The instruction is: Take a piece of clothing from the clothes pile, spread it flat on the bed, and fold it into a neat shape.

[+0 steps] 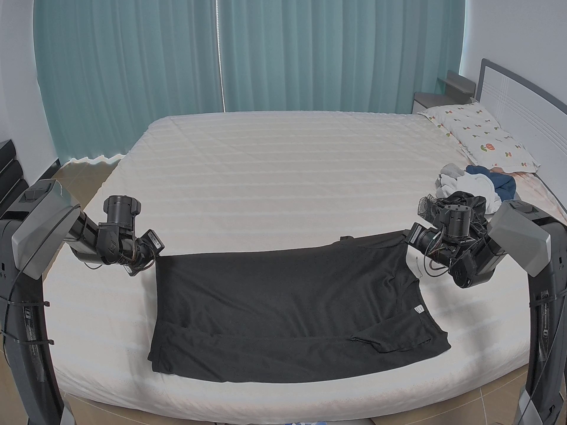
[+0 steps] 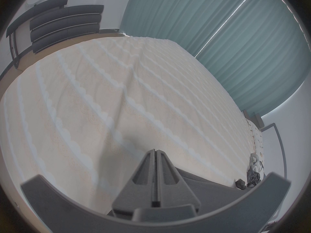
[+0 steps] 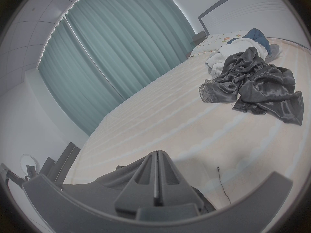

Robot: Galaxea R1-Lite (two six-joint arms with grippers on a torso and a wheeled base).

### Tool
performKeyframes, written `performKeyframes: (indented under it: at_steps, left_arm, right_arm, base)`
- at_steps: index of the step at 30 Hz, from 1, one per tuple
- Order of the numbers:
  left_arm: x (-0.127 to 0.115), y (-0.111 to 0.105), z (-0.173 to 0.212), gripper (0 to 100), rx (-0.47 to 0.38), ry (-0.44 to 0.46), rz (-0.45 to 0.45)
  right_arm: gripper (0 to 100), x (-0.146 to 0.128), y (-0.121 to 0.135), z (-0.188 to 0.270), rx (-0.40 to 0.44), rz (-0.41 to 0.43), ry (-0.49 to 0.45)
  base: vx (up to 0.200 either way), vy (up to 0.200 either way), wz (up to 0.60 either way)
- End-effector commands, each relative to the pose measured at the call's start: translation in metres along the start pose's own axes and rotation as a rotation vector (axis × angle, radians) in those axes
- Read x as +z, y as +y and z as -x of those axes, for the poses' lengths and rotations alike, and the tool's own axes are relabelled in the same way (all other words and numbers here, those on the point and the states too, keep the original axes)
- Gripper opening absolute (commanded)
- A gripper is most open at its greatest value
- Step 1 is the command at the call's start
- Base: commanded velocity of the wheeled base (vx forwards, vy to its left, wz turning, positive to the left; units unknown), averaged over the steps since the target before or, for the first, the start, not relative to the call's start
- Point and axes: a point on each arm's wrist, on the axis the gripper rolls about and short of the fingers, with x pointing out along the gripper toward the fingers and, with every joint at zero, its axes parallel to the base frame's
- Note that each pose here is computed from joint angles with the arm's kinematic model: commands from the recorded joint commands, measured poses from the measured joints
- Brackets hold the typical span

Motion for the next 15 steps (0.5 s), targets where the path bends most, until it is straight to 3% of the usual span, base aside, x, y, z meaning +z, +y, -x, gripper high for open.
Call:
performKeyframes:
  at_steps: [1,15]
  left_arm:
    - [-0.001,0.001,0.000,0,0.003,0.003,0.000]
    - [-0.015,0.013,0.005,0,0.025,0.031,-0.017]
  right_arm:
    - [0,-0.002,-0.001,0.003,-0.004,-0.001,0.007]
    - [0,-0.005,-0.005,0.027,0.023,-0.008,0.065]
  base:
    - [0.000,0.000,0.00]
    - [0.000,0.000,0.00]
